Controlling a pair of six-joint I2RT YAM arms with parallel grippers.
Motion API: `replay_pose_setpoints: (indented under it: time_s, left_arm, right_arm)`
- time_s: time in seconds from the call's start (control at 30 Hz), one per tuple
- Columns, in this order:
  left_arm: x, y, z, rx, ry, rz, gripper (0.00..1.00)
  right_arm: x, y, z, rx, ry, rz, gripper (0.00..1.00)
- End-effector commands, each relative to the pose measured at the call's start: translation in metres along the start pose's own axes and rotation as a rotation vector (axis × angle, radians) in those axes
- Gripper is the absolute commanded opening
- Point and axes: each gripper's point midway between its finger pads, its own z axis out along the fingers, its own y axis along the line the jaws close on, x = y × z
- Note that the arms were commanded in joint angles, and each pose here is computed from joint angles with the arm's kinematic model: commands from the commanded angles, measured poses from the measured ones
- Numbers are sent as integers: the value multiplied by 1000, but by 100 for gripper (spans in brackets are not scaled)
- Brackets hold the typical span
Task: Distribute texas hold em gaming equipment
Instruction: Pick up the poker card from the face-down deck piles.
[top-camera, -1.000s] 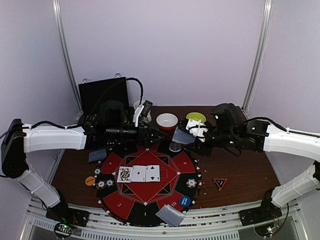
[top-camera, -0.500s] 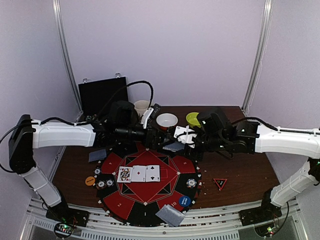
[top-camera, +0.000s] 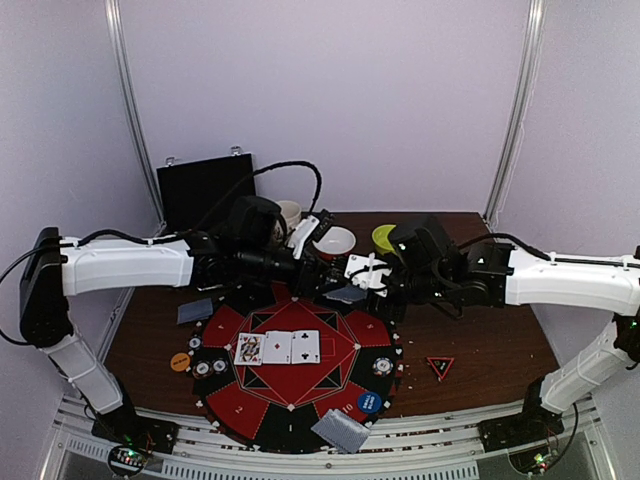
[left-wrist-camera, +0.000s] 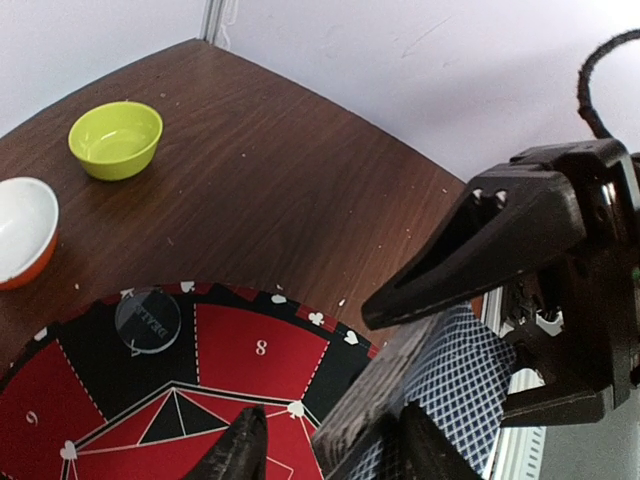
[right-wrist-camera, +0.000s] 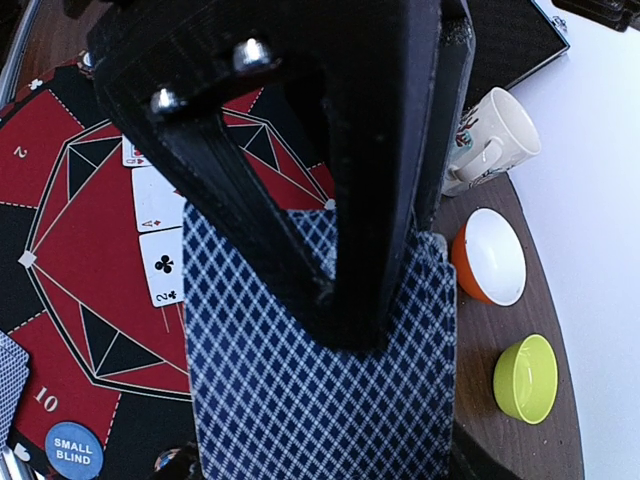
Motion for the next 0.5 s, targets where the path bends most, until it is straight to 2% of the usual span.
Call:
replay_pose_setpoints:
  time_s: [0.0,0.2,0.3,0.47]
  left_arm:
    - [-1,9,-11,-66,12,31,50]
    - [-14,1,-21,-36,-19,40,62]
    - [-20,-9,-29,13,-36,49,63]
    - [-22,-11,-36,38,-47,39,46]
  right_arm:
    - [-15,-12,-15,49,-54,-6,57]
    - [-14,-12,-14,53,-47,-7,57]
    - [-13,-12,-14,54,-43,-10,57]
    - [-12,-12,-13,55,-38,-11,57]
